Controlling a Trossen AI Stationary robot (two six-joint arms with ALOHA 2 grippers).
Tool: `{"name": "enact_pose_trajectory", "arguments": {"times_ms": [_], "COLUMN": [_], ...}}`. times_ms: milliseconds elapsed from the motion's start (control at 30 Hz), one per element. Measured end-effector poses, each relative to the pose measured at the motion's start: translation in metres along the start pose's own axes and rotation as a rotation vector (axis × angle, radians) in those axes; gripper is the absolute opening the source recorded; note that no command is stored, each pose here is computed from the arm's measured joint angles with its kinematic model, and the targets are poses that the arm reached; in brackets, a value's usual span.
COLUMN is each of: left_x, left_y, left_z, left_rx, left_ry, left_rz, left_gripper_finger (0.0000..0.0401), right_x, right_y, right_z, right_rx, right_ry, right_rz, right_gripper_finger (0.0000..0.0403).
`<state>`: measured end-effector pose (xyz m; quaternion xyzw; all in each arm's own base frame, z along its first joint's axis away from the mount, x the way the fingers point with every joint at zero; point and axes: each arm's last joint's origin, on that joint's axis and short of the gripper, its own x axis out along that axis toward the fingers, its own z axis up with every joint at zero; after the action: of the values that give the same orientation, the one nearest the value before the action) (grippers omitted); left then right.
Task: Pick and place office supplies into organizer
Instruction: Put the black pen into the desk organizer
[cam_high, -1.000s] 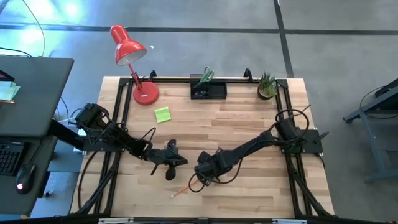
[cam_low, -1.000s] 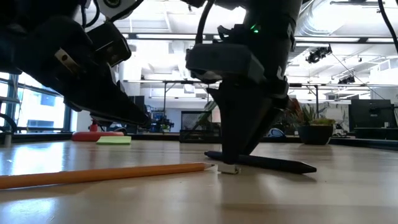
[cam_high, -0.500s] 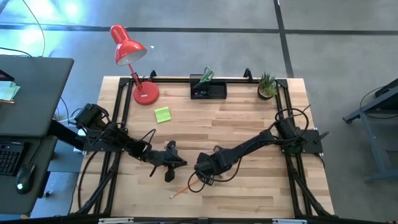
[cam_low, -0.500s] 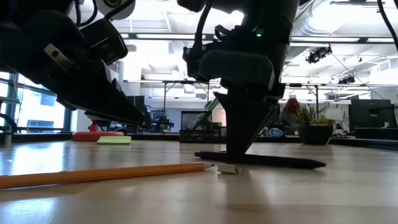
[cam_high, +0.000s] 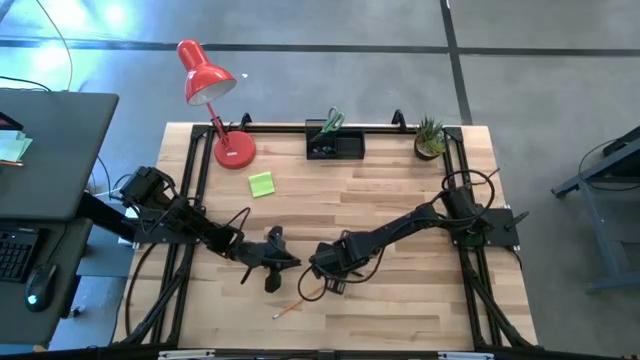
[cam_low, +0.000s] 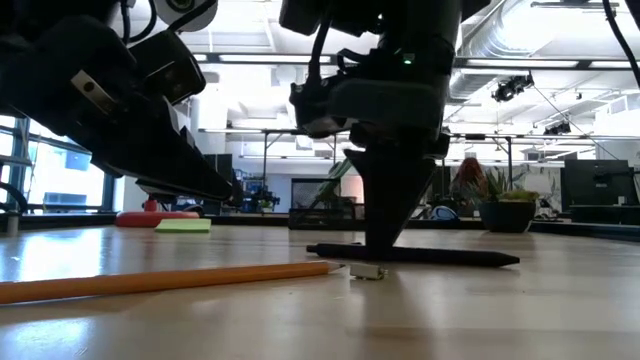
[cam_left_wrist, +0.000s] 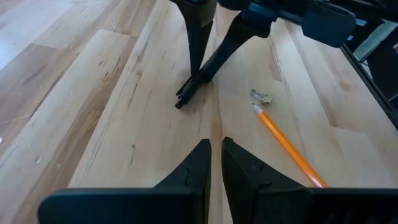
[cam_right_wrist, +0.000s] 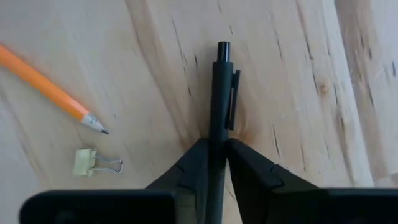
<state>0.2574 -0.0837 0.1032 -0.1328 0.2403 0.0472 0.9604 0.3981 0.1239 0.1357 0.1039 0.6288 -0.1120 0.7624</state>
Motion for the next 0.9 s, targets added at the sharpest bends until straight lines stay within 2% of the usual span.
{"name": "enact_pose_trajectory", "arguments": {"times_ms": [200,267,400,533,667,800,900], "left_x": [0.0,0.0,0.0,0.0,0.0,0.0,0.0], "left_y": [0.0,0.0,0.0,0.0,0.0,0.0,0.001], "left_z": [0.0,0.0,0.0,-0.001,-0.001,-0.001,-0.002], "left_rx": [0.0,0.0,-0.003,-0.005,-0.005,-0.003,-0.003], "left_ry": [0.0,0.002,0.005,0.009,0.01,0.018,0.021], "left_rz": [-0.002,-0.004,-0.003,-0.004,-0.005,-0.001,0.001], "left_gripper_finger": [0.0026,0.0026,0.0026,0.0026,0.0026,0.0026,0.0026], "right_x": [-0.003,-0.005,-0.017,-0.023,-0.038,-0.049,-0.065], "right_y": [0.0,-0.003,-0.019,-0.055,-0.094,-0.138,-0.174], "right_z": [0.002,0.004,0.013,0.027,0.049,0.064,0.072], "right_rx": [-0.098,-0.135,-0.169,-0.127,-0.047,0.019,0.064], "right_ry": [-0.027,-0.06,-0.192,-0.243,-0.426,-0.646,-0.902], "right_rz": [-0.047,-0.124,-0.353,-0.471,-0.536,-0.493,-0.441], "right_gripper_finger": [0.001,0.0017,0.0022,0.0006,0.0013,0.001,0.0005]}}
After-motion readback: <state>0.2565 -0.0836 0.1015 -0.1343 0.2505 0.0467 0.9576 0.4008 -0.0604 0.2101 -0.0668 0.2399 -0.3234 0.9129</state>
